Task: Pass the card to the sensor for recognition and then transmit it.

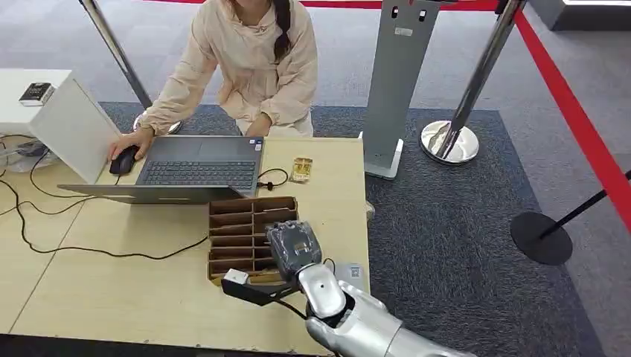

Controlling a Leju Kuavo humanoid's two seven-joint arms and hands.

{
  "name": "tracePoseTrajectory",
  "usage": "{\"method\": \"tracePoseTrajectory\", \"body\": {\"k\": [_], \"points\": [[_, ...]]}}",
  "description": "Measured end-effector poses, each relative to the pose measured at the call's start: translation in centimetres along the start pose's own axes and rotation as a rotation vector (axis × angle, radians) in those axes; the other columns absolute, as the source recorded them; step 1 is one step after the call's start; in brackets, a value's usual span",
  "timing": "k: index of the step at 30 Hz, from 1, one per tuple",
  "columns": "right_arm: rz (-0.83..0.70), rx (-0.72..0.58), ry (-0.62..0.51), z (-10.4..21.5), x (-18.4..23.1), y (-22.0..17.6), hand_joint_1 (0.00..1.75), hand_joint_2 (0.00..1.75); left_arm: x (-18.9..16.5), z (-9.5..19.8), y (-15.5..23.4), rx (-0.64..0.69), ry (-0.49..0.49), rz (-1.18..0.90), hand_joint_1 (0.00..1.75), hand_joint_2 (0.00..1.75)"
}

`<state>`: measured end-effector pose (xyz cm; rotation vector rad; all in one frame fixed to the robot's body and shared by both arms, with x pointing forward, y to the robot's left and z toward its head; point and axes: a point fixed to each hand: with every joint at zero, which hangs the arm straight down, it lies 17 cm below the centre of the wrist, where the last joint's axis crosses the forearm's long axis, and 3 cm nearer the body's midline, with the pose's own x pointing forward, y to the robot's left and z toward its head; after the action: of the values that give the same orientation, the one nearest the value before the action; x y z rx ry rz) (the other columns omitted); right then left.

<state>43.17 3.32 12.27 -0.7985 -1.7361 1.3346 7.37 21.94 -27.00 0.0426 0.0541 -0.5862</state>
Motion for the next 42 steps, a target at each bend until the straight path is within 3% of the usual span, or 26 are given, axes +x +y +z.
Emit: {"method": "tracePoseTrajectory", "body": {"k": [16,29,42], "points": [[0.029,-0.107,-0.024,-1.3,0.9,-5.6,1.24,1.75,0.0,0.0,0.0,0.000,0.000,0.000,0.00,1.75],[0.010,-0.189,-0.048,-1.5,1.5,-9.3,0.87,1.75,0.0,0.0,0.0,0.000,0.000,-0.001,0.00,1.75],[0.031,-0.300,-0.024,-2.1,0.2,-15.4,0.86,1.75,0.0,0.0,0.0,-0.003,-0.004,-0.001,0.00,1.75]]}}
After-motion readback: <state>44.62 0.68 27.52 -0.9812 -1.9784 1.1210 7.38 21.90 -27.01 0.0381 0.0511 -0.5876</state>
